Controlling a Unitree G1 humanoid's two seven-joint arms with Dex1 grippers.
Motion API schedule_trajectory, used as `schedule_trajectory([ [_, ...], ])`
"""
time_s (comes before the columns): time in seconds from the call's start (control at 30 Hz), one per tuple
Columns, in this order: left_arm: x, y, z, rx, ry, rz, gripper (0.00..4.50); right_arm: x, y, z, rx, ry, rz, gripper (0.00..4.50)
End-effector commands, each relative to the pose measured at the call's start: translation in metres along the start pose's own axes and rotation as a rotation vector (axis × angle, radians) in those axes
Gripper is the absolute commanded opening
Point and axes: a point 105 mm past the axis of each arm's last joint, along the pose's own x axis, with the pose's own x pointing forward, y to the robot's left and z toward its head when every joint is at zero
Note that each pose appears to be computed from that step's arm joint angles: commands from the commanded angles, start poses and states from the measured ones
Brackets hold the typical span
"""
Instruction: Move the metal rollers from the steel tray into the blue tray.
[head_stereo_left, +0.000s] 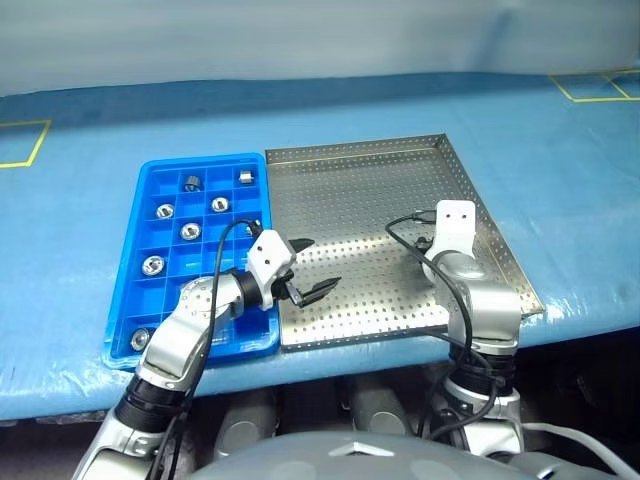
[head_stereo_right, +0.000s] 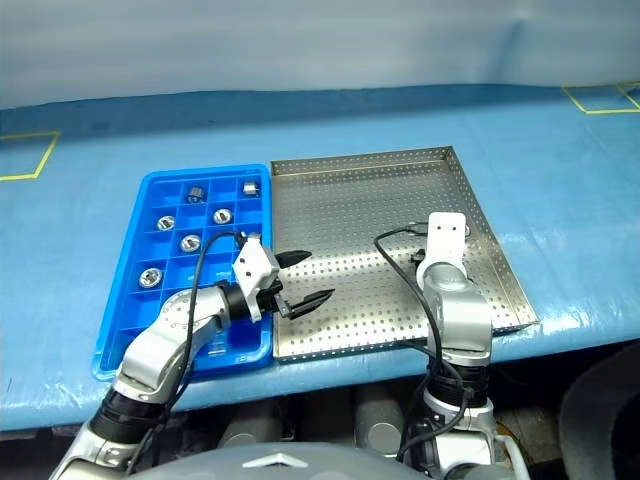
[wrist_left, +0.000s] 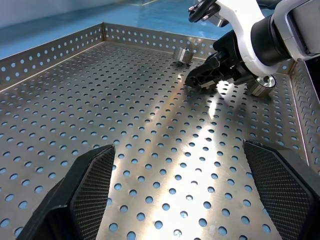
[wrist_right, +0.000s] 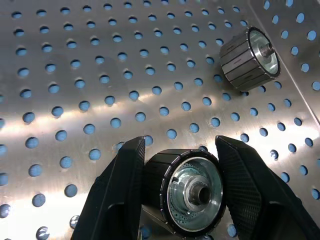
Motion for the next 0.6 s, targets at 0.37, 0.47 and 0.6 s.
schedule_trajectory([
  [0.37,-0.080,0.058,0.052,0.139,-0.186,0.464,4.50,-0.067,0.151,0.093,-0.140,-0.401,0.610,1.90],
  [0.47,-0.096,0.055,0.046,0.142,-0.150,0.507,4.50,-0.079,0.180,0.093,-0.173,-0.421,0.728,1.90],
  [0.6,-0.109,0.046,0.042,0.119,-0.136,0.538,4.50,-0.089,0.206,0.088,-0.213,-0.433,0.832,1.90],
])
